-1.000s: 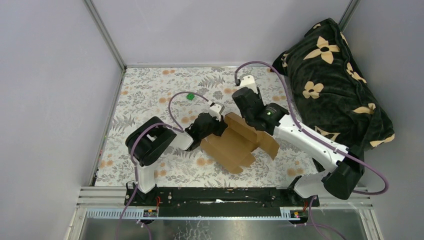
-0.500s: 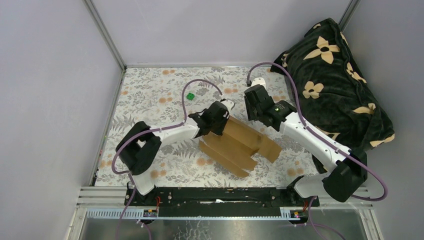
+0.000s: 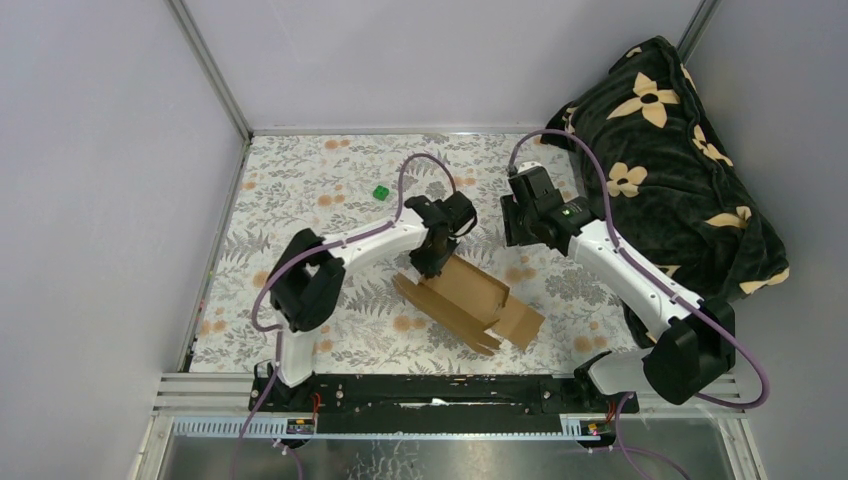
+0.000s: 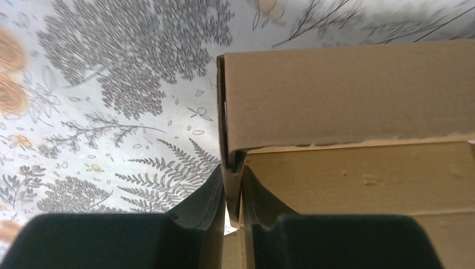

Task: Fold the paper box
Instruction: Fold the paper box at the center of the board.

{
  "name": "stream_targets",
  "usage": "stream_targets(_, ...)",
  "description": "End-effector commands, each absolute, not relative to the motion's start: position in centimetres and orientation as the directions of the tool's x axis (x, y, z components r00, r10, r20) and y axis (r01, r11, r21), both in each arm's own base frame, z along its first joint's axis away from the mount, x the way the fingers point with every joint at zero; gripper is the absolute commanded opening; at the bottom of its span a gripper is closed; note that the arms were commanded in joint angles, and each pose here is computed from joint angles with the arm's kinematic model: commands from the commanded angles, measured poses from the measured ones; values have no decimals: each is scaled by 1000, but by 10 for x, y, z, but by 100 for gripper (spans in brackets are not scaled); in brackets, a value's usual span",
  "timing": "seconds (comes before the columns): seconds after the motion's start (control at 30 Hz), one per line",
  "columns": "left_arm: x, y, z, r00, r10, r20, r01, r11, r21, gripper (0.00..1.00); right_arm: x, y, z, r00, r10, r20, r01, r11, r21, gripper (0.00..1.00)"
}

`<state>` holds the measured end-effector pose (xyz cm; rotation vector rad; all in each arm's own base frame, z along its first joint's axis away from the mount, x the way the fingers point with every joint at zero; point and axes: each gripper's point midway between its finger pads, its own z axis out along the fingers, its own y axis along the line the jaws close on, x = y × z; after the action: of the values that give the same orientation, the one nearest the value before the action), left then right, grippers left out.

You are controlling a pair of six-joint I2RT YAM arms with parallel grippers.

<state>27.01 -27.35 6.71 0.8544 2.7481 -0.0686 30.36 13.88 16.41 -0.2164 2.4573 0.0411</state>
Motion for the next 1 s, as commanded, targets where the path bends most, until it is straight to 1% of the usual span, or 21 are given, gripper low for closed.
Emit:
stream_targets(0.0,236,-243,52,-805,593,-1,591,803,76,21,288,144,156,-794,-145,-591,-202,979,32,48)
stream_targets(0.1,240,-239,48,-794,608,11,605,789,108,23,282,146,145,-804,-140,-578,-208,977,52,48)
stream_targets(0.23,266,-235,43,-783,619,-53,595,771,226,26,275,150,136,-805,-124,-580,-218,972,93,50)
stream_targets(0.33,286,-241,44,-768,629,-124,576,762,298,28,270,157,132,-811,-133,-570,-247,961,128,50)
stream_targets(0.47,307,-253,51,-721,653,-234,552,745,375,28,263,160,131,-801,-115,-587,-261,950,170,50)
stream_targets(0.6,323,-272,52,-668,663,-339,543,745,388,29,256,160,131,-786,-81,-612,-256,945,203,49)
stream_targets(0.67,327,-280,47,-651,671,-356,550,740,387,29,248,162,127,-794,-73,-604,-261,938,230,49)
stream_targets(0.83,330,-274,32,-692,661,-291,530,738,417,29,242,159,118,-796,-26,-604,-224,941,255,51)
stream_targets(0.9,329,-272,33,-708,641,-295,514,755,407,29,241,156,114,-803,-12,-596,-203,946,254,51)
stream_targets(0.97,327,-265,33,-729,616,-298,494,775,394,29,244,151,115,-791,16,-612,-170,955,245,52)
